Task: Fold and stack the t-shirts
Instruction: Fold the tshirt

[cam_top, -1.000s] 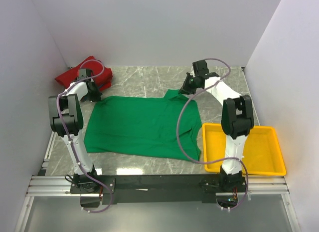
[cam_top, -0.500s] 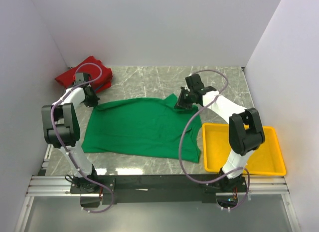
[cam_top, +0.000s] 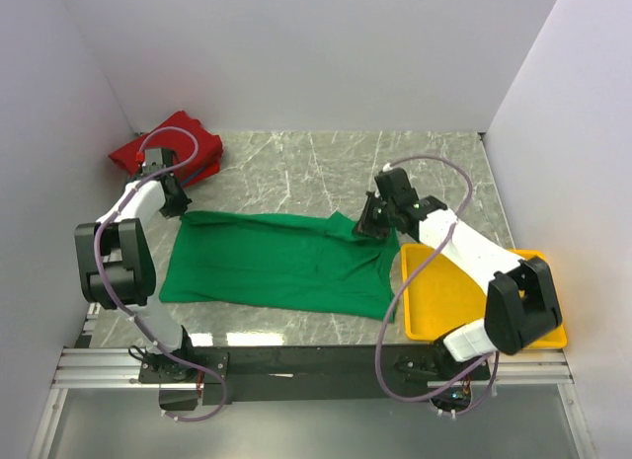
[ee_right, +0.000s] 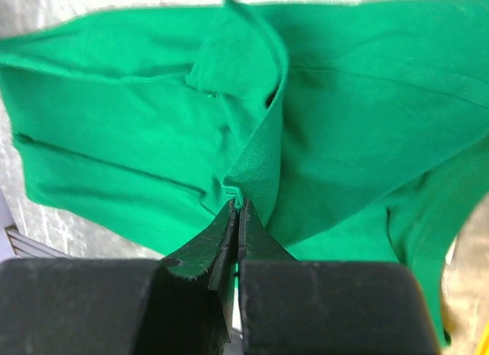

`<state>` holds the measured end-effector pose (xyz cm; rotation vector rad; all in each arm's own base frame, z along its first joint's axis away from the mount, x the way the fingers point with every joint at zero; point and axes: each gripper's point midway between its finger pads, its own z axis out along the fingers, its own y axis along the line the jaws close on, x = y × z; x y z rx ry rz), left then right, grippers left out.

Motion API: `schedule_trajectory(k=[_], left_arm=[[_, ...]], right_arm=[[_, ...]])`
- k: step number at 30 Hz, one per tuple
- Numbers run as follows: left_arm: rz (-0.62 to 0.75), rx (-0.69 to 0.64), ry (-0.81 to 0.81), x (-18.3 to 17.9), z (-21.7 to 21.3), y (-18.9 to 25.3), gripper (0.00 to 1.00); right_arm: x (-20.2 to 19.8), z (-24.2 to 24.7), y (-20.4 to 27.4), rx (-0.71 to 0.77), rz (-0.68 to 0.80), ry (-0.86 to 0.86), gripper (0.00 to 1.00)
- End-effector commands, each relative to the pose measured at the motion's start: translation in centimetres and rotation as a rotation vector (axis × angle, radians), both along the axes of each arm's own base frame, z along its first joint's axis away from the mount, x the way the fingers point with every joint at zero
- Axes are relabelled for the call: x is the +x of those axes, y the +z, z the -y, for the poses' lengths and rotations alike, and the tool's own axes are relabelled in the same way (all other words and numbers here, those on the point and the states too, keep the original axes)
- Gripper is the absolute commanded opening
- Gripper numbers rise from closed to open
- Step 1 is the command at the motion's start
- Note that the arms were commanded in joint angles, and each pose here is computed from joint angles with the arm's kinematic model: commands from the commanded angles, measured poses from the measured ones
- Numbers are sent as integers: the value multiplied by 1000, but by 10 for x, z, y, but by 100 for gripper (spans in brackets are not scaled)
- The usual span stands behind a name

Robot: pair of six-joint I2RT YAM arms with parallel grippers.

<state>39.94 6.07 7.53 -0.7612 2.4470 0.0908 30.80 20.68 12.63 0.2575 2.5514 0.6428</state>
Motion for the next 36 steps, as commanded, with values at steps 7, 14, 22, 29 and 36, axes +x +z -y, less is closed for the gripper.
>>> schedule_trajectory(k=[7,14,22,29,36], left_arm=[[11,75,57,-22,-15,18,1],[-2,68,71,-35,-14,14,2],[7,77,88,-54,-13,16,8],[28,112,161,-78,-25,23,49],[153,81,155,-72,-17,57,69]], right_arm=[[-43,13,-6,2,-4,-42,0],[-59,18,-9,-13,-7,-41,0],[-83,20,-21,-17,-33,-31,0],[-108,31,-48,-64,-78,-40,0],[-119,29,-58,-63,-111,-11,45]])
